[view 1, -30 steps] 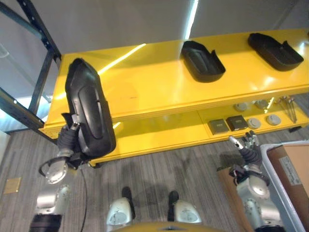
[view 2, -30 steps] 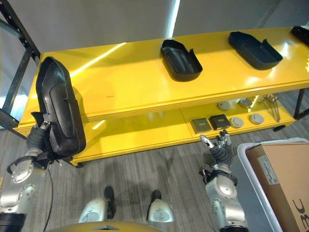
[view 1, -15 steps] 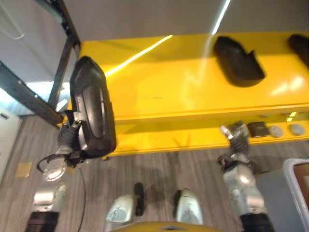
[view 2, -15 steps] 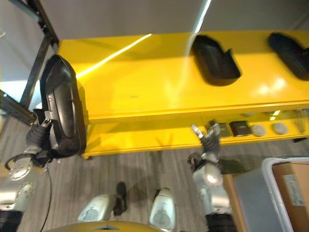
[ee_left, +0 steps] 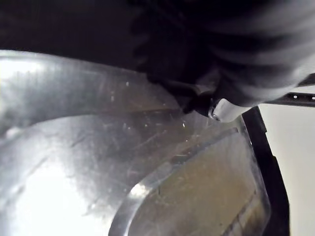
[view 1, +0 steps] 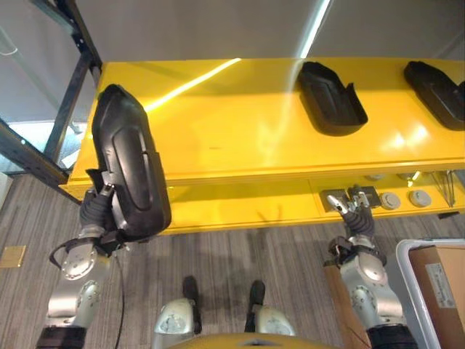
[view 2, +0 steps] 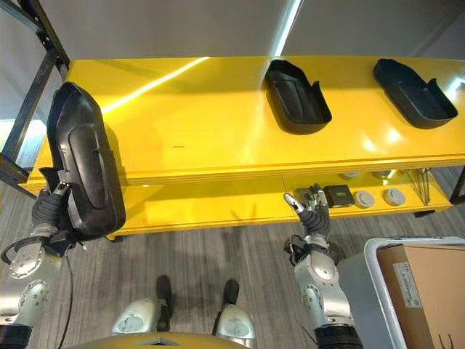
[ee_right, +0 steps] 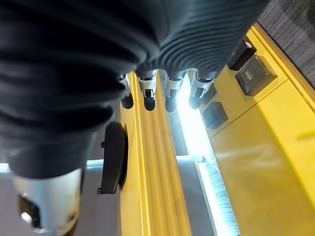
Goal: Move parts from the plastic box to the shelf.
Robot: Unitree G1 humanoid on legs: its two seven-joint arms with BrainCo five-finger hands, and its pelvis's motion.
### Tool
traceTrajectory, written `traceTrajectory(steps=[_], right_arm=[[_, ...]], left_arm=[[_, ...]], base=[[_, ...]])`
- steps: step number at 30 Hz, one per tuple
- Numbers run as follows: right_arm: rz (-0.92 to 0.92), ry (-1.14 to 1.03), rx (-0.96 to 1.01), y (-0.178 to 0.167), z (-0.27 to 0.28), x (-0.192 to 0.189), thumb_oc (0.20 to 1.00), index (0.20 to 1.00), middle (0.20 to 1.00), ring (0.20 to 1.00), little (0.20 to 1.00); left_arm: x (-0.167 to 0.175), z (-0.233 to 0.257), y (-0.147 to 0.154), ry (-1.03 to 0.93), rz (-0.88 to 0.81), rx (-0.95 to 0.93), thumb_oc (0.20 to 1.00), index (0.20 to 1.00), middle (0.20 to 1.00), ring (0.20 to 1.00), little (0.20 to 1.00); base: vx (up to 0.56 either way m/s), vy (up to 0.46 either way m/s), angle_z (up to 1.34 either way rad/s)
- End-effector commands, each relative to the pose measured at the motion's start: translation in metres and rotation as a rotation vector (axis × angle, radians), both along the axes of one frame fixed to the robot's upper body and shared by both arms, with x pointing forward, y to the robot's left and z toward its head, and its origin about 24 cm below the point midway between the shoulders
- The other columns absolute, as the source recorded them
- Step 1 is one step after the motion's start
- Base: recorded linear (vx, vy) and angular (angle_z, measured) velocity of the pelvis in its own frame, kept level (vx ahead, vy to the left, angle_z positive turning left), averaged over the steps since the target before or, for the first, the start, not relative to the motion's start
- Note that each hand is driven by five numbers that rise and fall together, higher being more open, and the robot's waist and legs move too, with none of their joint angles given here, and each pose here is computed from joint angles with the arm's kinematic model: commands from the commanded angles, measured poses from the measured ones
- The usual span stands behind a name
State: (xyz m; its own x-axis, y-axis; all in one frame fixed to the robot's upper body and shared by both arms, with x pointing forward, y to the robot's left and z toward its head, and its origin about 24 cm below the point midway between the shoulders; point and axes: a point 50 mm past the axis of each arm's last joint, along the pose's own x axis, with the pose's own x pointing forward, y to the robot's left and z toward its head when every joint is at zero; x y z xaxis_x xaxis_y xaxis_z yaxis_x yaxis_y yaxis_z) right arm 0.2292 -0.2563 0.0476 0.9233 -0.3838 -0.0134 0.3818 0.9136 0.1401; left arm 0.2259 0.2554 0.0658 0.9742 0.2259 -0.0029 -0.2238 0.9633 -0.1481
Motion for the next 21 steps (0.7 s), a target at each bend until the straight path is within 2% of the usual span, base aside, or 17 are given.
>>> traceTrajectory(steps=[1,8,10,14,15,17,21], right_arm=[[-0.037,-0.093,-0.038,-0.011,0.021,0.003,1.0,1.0,1.0,1.0,1.0],[-0.038,-0.063,-0.04,-0.011,0.018,-0.003,1.0,1.0,1.0,1.0,1.0],[-0.033,-0.025,-0.057,-0.014,0.013,-0.007,1.0,1.0,1.0,1.0,1.0],[-0.016,0.013,-0.075,-0.016,0.01,-0.002,1.0,1.0,1.0,1.0,1.0],[0.005,0.028,-0.089,-0.015,0.01,0.004,1.0,1.0,1.0,1.0,1.0],[0.04,0.035,-0.108,-0.014,0.012,0.01,1.0,1.0,1.0,1.0,1.0],[0.082,0.028,-0.127,-0.011,0.017,0.015,1.0,1.0,1.0,1.0,1.0]], left_arm=[[0.008,0.035,-0.003,-0.173,-0.04,0.04,0.2,0.2,0.2,0.2,0.2],[0.003,0.032,0.002,-0.155,-0.044,0.056,0.2,0.2,0.2,0.2,0.2],[0.004,0.039,0.011,-0.153,-0.008,0.17,0.2,0.2,0.2,0.2,0.2],[0.03,0.042,0.026,-0.072,0.073,0.227,0.2,0.2,0.2,0.2,0.2],[0.051,0.038,0.038,-0.002,0.164,0.247,0.2,0.2,0.2,0.2,0.2],[0.069,0.039,0.045,0.036,0.27,0.312,0.2,0.2,0.2,0.2,0.2],[0.088,0.049,0.064,0.112,0.371,0.437,0.2,0.2,0.2,0.2,0.2]], base=[[0.07,-0.011,-0.02],[0.1,0.012,-0.01],[0.21,0.078,0.02],[0.13,0.085,0.0],[0.05,0.099,0.01],[0.02,0.105,-0.04],[0.0,0.052,-0.16]])
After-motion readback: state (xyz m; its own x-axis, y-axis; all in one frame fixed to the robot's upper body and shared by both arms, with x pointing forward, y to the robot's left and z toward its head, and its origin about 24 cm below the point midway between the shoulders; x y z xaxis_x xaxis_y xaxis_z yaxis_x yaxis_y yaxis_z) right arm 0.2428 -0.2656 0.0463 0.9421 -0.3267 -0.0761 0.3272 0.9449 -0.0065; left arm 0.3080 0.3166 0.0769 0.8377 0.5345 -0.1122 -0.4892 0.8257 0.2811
